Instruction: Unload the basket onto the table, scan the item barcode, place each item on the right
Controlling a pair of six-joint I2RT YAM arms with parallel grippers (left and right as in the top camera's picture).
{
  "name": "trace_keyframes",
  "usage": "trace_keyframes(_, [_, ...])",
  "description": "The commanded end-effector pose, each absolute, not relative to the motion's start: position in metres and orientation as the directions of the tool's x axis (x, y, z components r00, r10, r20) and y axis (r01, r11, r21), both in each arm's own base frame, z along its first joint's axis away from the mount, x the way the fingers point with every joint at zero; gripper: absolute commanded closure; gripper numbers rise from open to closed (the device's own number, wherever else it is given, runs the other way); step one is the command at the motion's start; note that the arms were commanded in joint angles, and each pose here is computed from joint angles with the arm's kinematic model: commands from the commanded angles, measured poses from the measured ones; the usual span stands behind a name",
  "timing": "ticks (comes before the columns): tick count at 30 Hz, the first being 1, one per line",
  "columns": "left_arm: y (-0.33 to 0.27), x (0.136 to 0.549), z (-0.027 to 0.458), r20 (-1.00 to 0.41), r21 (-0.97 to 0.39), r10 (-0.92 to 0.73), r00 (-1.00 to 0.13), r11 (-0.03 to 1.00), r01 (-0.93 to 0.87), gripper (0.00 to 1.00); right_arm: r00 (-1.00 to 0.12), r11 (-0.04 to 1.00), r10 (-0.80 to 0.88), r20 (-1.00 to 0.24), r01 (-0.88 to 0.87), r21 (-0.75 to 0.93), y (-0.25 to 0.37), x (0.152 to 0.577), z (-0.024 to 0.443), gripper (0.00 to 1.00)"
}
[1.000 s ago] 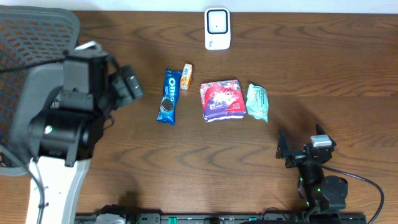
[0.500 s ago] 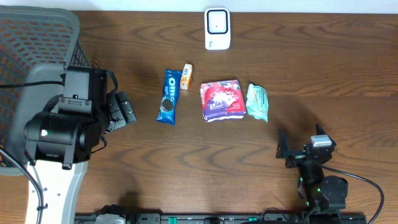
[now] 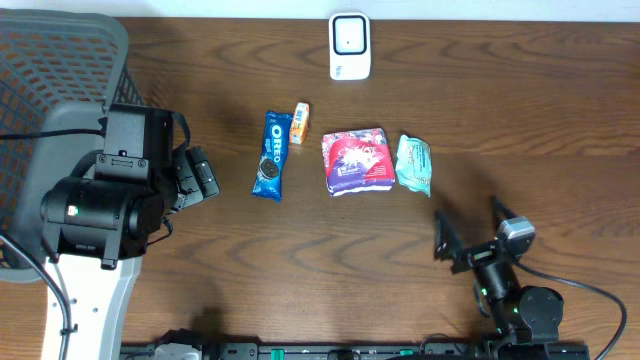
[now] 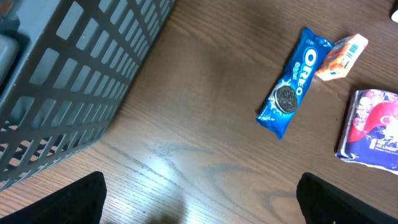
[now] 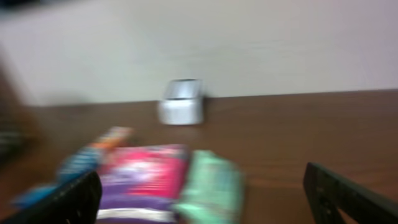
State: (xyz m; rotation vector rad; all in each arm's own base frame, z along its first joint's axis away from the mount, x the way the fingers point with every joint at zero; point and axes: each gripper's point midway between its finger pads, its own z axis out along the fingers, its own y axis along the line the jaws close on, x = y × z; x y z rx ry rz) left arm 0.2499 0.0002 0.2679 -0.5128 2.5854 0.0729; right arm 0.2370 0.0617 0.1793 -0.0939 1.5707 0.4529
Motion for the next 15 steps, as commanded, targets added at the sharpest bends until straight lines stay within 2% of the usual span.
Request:
trace_keyframes(1, [0.003, 0.251, 0.270, -0.489, -0.031, -0.342, -0.803, 0.926, -0.376, 0.02, -0.352, 0.611, 0.428, -0.832, -0.566, 0.553, 0.118, 0.204, 0.182, 0.01])
trace_keyframes(4, [0.003, 0.251, 0.270, -0.489, -0.031, -0.342, -0.803, 0.926, -0.376, 0.02, -0.392, 0.544, 0.515, -0.762, -0.538, 0.644, 0.117, 0.203, 0.192, 0.01])
trace_keyframes(8, [0.003, 0.251, 0.270, -0.489, -0.031, -0.342, -0.803, 0.926, -0.376, 0.02, -0.259, 0.515, 0.539, -0.801, -0.652, 0.557, 0.118, 0.195, 0.234, 0.01])
trace_keyframes(12, [0.003, 0.251, 0.270, -0.489, -0.031, -0.342, -0.803, 0.926, -0.376, 0.02, -0.053, 0.530, 0.566, -0.823, -0.741, 0.412, 0.111, 0.180, 0.283, 0.01])
trace_keyframes(15, [0.003, 0.251, 0.270, -0.489, -0.031, -0.342, -0.803, 0.926, -0.376, 0.02, 0.009, 0.549, 0.587, -0.810, -0.740, 0.389, 0.105, 0.175, 0.309, 0.01])
